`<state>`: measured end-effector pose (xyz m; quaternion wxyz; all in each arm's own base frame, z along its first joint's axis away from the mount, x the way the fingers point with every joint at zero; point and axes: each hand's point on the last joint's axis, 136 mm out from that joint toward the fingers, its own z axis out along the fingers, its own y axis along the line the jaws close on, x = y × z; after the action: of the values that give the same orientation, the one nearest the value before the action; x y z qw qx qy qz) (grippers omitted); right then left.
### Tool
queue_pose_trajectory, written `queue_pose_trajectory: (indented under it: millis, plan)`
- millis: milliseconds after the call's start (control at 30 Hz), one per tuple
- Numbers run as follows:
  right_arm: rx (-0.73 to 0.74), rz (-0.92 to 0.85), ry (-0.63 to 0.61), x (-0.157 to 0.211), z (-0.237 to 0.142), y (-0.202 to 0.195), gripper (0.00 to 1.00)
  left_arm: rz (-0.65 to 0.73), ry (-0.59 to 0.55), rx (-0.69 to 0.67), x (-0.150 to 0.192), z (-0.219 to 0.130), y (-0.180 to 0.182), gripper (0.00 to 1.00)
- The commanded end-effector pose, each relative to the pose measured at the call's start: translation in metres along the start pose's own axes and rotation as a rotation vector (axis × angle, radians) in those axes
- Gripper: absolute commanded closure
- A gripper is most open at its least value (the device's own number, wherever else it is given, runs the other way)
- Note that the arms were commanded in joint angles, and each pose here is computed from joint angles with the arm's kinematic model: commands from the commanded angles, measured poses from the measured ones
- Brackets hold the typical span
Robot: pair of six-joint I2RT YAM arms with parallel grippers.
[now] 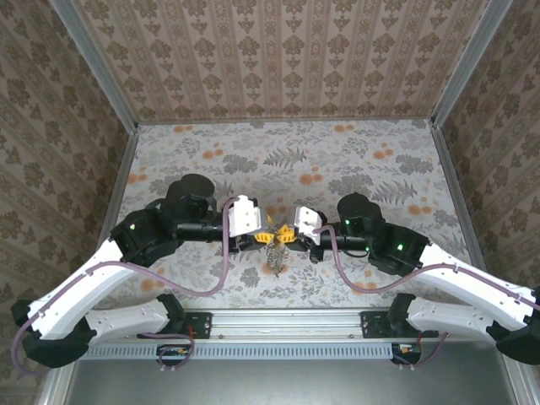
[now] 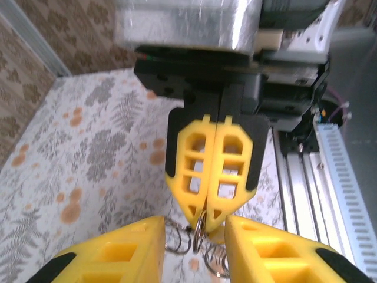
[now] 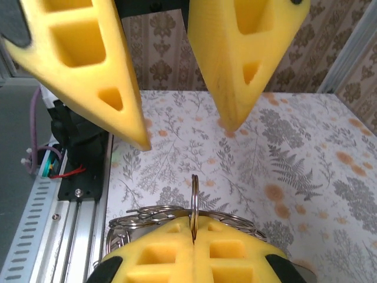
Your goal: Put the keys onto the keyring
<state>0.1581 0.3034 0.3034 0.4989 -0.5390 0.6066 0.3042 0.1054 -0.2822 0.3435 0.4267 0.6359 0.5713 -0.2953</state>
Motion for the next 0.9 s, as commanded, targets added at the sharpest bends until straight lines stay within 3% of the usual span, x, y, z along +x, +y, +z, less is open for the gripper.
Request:
queue_pose_trajectory:
  millis: [0, 533, 700, 767, 833, 867]
  plan:
    - [0.038, -0.029, -0.037, -0.02, -0.009, -0.008, 1.0, 0.022, 0.113, 0.023, 0.021, 0.0, -0.005, 0.67]
    - [-0.007, -0.025, -0.049, -0.023, -0.005, -0.001, 1.0, 0.034, 0.073, 0.076, 0.016, 0.016, -0.009, 0.66]
    - [-0.014, -0.029, -0.055, -0.023, -0.007, 0.001, 1.0, 0.034, 0.076, 0.077, 0.017, 0.023, -0.007, 0.7]
    - [-0.017, -0.032, -0.065, -0.024, -0.009, 0.003, 1.0, 0.03, 0.076, 0.08, 0.017, 0.025, -0.007, 0.77]
    - [-0.019, -0.035, -0.068, -0.024, -0.009, 0.003, 1.0, 0.029, 0.071, 0.089, 0.017, 0.025, -0.008, 1.0]
    - [-0.019, -0.036, -0.07, -0.024, -0.01, 0.004, 1.0, 0.028, 0.07, 0.091, 0.017, 0.026, -0.008, 1.0]
